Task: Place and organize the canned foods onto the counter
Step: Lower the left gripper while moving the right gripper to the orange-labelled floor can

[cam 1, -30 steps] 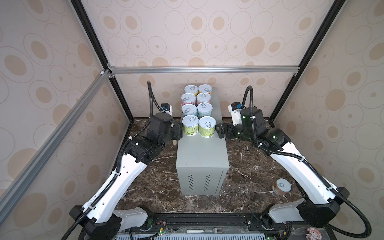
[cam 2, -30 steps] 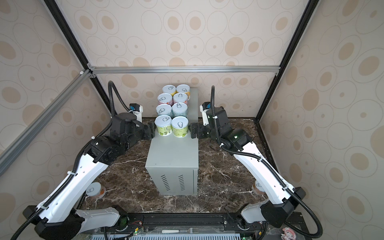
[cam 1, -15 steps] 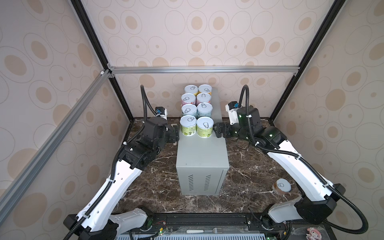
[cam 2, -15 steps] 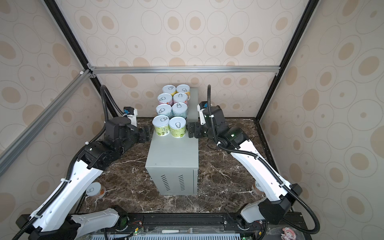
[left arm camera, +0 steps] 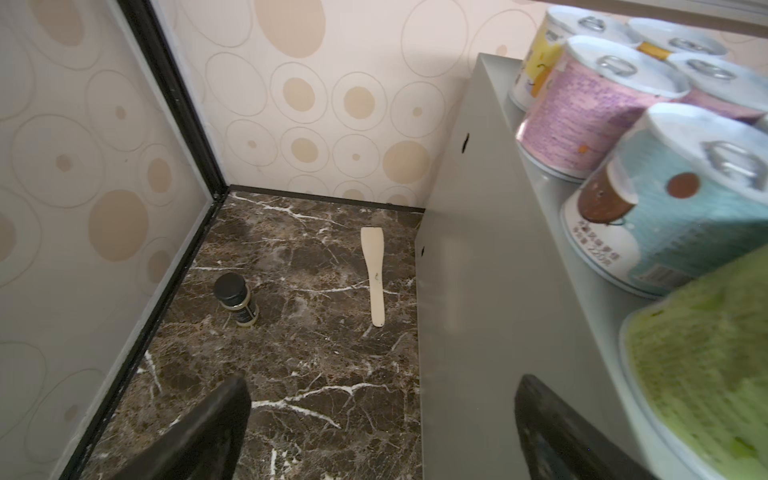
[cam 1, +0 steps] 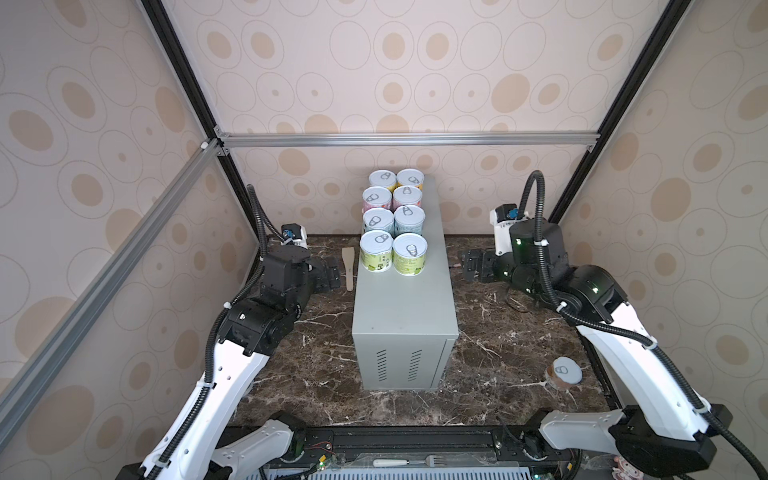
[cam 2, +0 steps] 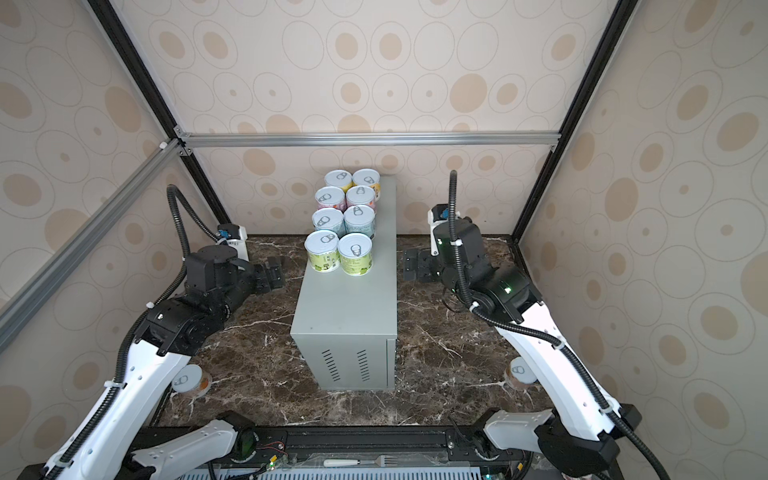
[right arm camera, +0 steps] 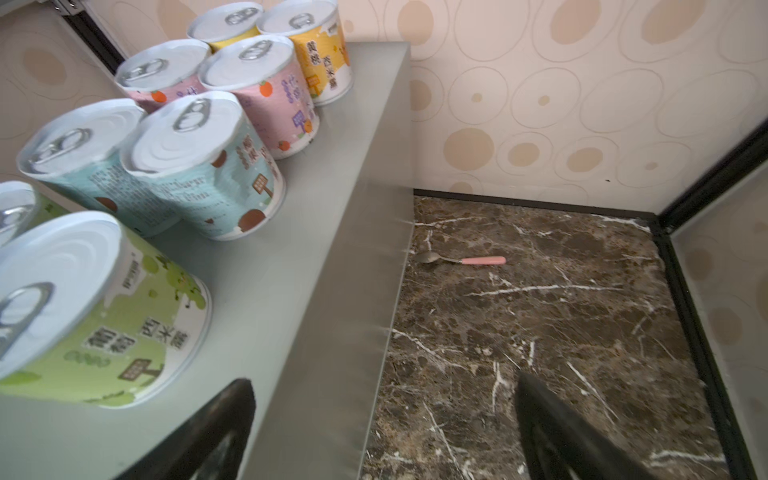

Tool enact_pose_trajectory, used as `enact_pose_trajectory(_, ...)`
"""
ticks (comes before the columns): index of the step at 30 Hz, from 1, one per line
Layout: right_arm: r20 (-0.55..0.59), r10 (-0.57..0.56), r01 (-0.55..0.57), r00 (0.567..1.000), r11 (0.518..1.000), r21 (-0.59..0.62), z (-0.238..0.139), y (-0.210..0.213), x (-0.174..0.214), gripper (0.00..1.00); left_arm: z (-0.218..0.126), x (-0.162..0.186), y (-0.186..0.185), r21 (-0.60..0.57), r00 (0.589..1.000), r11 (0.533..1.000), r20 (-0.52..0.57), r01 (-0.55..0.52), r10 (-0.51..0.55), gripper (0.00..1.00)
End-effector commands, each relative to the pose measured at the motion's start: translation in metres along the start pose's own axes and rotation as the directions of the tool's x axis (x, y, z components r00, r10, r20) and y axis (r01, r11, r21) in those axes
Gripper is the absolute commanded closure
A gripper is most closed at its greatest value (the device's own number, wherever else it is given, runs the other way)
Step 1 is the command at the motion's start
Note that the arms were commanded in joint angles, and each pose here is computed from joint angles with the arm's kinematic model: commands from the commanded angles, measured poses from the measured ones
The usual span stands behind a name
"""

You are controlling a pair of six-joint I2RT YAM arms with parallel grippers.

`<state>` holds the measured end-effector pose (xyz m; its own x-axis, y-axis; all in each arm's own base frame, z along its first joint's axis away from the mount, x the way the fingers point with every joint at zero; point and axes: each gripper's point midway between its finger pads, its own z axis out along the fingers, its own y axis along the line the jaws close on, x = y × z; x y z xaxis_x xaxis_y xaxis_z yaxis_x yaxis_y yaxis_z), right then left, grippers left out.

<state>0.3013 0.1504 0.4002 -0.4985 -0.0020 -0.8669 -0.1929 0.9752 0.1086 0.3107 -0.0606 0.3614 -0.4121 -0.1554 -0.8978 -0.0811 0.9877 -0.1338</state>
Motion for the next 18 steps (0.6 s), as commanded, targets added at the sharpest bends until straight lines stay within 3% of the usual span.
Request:
enact_pose_trajectory(1, -0.114, 0.019, -0.001, 0.993, 0.987, 0.163, 0.003, -0.043, 0.039, 0.0, 0.014, 0.023, 0.022, -0.076, 0.998, 0.997, -0.064, 0.017, -0.022, 0.01)
enact_pose_trajectory(9, -0.21, 0.24, -0.172, 0.948, 0.938, 0.3, 0.018, -0.106, 0.107, 0.0, 0.04, 0.07, 0.045, -0.085, 0.98, 0.988, -0.144, 0.127, -0.139, 0.01)
enact_pose_trajectory(18, -0.248, 0.458, -0.341, 0.853, 0.851, 0.399, 0.044, -0.14, 0.181, 0.0, 0.058, 0.11, 0.04, -0.03, 0.965, 0.988, -0.21, 0.153, -0.156, 0.01)
